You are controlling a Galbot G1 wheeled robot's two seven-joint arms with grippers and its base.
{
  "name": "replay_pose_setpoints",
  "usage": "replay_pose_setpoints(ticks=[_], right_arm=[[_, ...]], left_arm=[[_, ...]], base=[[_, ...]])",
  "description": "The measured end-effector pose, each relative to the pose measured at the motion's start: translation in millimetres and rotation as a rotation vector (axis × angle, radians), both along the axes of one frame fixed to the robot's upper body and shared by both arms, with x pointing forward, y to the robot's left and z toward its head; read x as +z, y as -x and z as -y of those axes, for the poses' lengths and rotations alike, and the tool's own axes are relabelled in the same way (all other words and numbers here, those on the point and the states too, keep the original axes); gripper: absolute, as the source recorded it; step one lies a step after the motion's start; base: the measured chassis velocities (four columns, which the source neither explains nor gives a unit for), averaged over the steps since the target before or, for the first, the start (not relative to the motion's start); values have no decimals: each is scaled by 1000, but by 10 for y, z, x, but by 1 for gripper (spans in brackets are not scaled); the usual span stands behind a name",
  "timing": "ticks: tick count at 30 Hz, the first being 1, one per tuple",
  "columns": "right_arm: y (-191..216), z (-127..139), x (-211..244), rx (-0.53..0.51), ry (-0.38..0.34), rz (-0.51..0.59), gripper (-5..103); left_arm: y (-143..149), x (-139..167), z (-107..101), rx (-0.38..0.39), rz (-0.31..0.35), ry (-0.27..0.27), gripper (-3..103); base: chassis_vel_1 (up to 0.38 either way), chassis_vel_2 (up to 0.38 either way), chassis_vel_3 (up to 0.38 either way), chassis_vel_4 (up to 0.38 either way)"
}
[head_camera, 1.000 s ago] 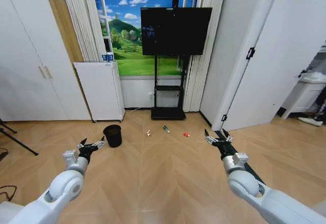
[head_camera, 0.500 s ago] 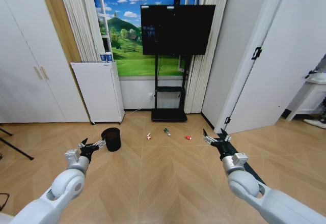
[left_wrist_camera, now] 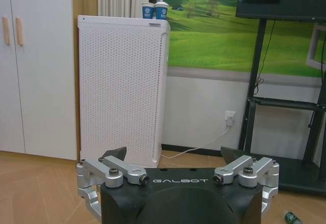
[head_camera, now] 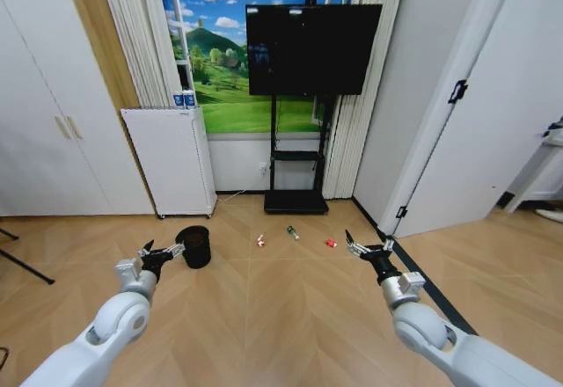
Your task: Pick up the trash bin and place the garbage on the floor into it.
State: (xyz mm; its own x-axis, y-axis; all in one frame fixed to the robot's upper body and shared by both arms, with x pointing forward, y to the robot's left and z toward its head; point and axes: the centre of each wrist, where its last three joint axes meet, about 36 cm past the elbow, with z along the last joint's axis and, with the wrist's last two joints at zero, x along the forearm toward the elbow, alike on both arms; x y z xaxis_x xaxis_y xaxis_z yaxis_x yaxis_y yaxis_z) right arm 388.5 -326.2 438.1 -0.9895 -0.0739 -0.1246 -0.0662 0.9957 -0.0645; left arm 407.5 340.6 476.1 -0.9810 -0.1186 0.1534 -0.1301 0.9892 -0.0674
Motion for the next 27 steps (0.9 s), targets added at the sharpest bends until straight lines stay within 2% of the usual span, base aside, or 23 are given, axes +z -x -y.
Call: replay_pose_setpoints(ticks=[14, 18, 27], right_arm=[[-46, 27, -90, 6, 18, 19, 100], [-36, 34, -107, 14, 17, 25, 100], [-5, 27, -113, 23, 18, 34, 100]], left_arm=[[30, -83, 64, -7, -10, 13, 100], [69, -91, 84, -10, -9, 17, 100], [160, -129, 97, -5, -17, 20, 100]], base=[[-3, 293, 1, -303], [-193, 275, 212, -262], [-347, 297, 349, -295]])
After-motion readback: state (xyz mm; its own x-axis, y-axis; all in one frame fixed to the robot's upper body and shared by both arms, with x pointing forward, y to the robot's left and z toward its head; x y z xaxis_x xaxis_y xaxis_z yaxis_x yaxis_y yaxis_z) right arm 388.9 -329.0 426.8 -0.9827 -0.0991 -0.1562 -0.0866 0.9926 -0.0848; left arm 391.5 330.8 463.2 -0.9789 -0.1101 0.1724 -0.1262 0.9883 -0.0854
